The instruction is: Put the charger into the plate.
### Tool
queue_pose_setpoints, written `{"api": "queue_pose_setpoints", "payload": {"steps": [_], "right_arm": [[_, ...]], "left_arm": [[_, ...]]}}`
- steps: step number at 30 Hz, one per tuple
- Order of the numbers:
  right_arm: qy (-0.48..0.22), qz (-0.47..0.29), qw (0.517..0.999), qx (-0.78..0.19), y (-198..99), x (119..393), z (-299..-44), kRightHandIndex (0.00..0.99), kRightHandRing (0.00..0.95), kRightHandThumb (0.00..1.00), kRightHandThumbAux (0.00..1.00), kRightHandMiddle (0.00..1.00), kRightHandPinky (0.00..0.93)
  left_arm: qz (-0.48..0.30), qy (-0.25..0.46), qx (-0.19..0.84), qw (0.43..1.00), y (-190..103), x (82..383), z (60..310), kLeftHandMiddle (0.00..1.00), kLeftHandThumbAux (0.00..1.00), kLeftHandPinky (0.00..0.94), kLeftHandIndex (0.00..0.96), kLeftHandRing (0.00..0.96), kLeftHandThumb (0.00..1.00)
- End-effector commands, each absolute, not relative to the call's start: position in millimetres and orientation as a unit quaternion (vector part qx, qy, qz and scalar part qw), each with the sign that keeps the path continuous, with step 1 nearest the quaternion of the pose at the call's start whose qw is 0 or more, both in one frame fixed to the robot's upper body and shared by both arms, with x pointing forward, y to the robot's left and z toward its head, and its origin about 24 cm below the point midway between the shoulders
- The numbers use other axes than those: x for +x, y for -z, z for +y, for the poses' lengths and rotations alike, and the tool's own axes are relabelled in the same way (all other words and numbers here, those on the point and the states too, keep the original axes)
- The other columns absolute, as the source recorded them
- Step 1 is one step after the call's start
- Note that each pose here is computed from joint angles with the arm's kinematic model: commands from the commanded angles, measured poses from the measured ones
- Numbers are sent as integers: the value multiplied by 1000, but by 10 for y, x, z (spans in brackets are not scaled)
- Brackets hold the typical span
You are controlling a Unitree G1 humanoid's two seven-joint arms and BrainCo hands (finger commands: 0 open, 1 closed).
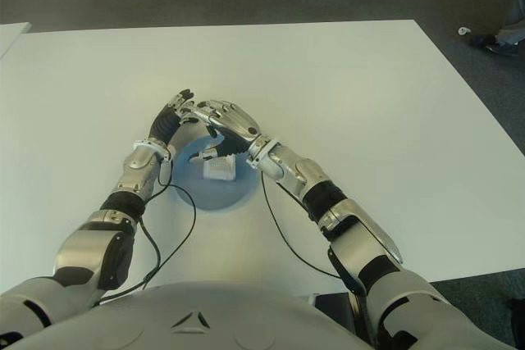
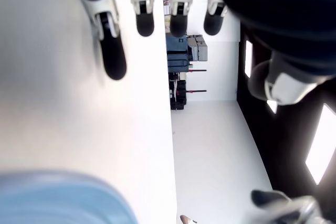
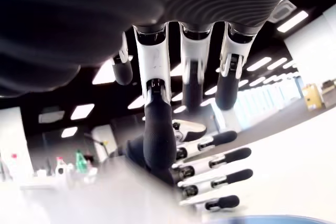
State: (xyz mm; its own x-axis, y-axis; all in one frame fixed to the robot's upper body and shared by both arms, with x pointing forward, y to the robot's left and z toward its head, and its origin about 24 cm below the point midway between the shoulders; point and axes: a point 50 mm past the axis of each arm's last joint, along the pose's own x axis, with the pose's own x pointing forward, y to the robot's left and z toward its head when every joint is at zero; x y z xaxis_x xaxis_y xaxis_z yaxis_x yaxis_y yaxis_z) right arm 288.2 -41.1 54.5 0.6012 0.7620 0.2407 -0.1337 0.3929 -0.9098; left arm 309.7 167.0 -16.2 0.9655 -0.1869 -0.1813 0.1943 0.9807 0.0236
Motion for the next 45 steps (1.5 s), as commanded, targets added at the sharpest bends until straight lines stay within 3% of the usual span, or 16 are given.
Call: {"api": "queue_pose_setpoints", "payload": {"steps": [1,8,12,14,17,35,39,45], "right_arm": [[-301,-327,766,-464,-551,2867,-429,0,0,260,117,0,0],[-300,-323,769,-462,-587,2861,-454,0,0,271,110,0,0],[-296,-323,771,-462,-610,2861,-472,0,0,270,106,0,0],[-292,-324,772,-462,-631,2865,-488,0,0,269,105,0,0],[-283,-325,775,-463,-658,2871,-507,0,0,263,105,0,0],[-250,-314,792,-460,-697,2952,-648,0,0,204,166,0,0],[-221,-306,808,-453,-717,3016,-742,0,0,176,211,0,0],[-121,-257,883,-372,-669,3204,-1050,0,0,115,297,0,0]], "left_arm": [[171,88,31,981,415,2936,1700,1,398,0,0,0,48],[161,98,31,982,393,2938,1692,61,400,11,0,36,18],[151,102,19,983,393,2935,1687,134,422,72,0,106,3],[147,100,9,984,405,2931,1694,185,451,169,48,169,1],[148,98,0,984,429,2926,1710,228,489,215,90,219,0],[144,90,-10,985,433,2937,1710,294,545,310,134,303,0],[142,86,-15,986,436,2933,1706,314,556,334,170,326,0],[136,82,-10,987,428,2936,1699,320,554,325,191,331,0]]}}
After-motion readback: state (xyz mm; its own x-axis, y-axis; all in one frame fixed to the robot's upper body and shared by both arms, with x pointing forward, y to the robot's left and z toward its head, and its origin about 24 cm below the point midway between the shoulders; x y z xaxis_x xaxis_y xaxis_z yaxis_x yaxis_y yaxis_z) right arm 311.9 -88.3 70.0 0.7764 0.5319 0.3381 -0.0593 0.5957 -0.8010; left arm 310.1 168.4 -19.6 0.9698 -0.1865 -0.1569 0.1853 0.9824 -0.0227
